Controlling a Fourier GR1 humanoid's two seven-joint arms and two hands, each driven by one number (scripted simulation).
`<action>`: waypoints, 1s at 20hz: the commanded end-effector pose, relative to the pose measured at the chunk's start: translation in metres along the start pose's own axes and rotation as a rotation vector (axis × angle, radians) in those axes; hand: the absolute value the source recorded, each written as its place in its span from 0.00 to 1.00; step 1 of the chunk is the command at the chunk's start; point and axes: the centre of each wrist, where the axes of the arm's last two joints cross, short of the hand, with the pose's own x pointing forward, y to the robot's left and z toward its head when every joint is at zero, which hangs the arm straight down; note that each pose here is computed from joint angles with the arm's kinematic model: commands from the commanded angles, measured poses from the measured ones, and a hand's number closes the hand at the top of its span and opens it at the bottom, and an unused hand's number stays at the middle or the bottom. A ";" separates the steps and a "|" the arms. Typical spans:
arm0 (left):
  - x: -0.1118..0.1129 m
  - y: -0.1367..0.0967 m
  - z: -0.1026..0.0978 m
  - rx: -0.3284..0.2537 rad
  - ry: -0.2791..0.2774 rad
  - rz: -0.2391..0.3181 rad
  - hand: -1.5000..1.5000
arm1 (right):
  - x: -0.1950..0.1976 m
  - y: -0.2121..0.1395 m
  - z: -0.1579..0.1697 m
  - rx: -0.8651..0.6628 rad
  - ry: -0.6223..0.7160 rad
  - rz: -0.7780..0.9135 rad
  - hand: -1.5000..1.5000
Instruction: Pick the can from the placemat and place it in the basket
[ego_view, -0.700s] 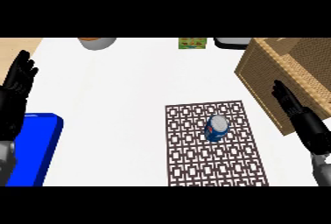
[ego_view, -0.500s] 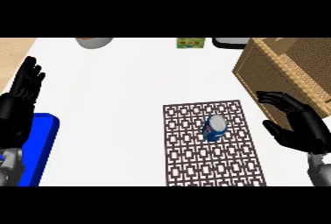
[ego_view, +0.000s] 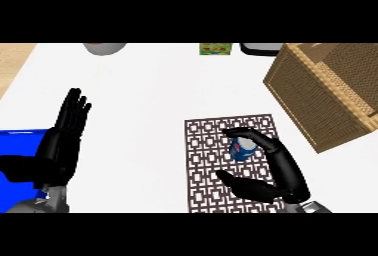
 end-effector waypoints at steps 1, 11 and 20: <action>-0.015 -0.016 0.008 -0.007 0.011 0.026 0.50 | 0.016 0.049 -0.003 -0.171 0.051 0.094 0.00; -0.019 0.003 0.019 0.029 0.025 0.018 0.50 | 0.045 -0.055 -0.013 -0.238 0.445 0.793 0.00; -0.023 -0.006 0.012 -0.003 -0.001 0.037 0.50 | 0.148 -0.037 -0.027 0.111 0.634 0.842 0.00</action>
